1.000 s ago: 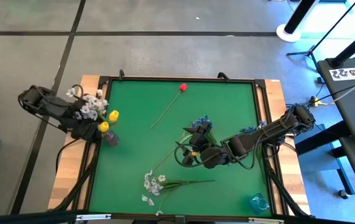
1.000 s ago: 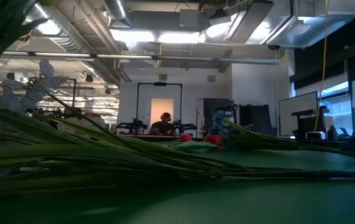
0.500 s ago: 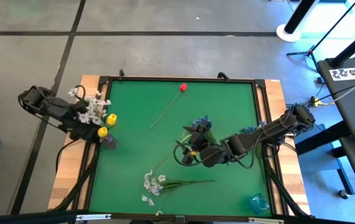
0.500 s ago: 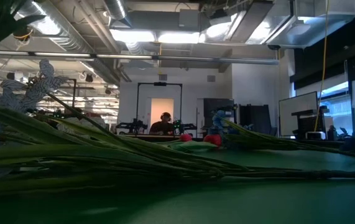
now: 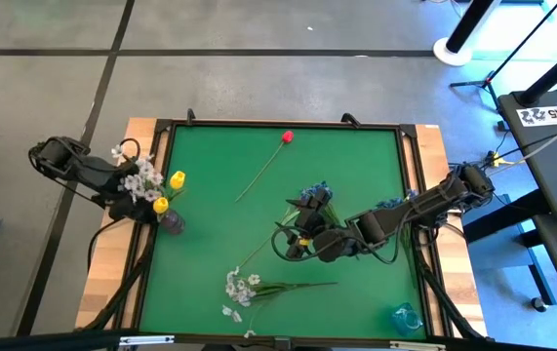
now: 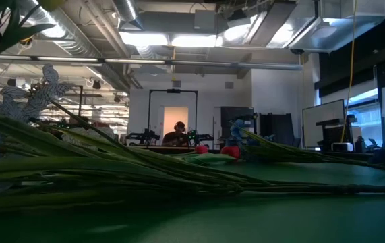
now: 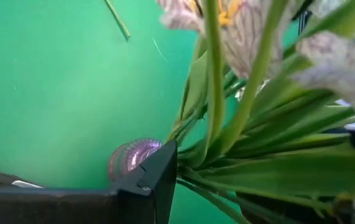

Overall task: Sort flowers into vase by color
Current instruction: Put the left white flower into the purple vase

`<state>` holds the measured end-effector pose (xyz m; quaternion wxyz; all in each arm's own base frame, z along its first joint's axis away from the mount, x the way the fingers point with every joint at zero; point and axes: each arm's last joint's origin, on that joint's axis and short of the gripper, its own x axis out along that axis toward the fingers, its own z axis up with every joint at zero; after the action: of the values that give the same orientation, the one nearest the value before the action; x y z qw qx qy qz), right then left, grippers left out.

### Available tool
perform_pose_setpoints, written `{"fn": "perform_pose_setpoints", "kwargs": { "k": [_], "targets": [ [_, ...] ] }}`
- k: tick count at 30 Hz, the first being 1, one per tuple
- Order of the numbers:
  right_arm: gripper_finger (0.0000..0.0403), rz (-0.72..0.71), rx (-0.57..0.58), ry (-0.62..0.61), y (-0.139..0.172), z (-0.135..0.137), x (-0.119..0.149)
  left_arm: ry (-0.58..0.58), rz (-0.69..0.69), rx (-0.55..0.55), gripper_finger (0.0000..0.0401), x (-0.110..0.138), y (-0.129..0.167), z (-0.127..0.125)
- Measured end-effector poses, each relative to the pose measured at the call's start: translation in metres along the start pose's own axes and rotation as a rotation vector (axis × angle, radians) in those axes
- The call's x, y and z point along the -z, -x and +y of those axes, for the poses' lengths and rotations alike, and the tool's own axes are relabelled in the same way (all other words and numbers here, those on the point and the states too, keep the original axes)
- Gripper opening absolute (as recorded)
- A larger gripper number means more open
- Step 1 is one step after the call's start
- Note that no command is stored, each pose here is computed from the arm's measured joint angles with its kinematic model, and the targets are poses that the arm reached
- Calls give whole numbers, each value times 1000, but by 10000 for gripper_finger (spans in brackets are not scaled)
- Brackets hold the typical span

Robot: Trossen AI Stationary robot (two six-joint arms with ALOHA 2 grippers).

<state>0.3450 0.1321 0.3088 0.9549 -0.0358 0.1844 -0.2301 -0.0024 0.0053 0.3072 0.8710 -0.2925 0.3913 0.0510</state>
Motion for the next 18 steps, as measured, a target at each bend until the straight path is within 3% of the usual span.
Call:
{"fn": "perform_pose_setpoints", "kwargs": {
  "k": [18],
  "targets": [
    [294, 18, -6, 19, 0, 0, 2, -22, -17, -106, 140, 4, -19, 4]
  ]
}}
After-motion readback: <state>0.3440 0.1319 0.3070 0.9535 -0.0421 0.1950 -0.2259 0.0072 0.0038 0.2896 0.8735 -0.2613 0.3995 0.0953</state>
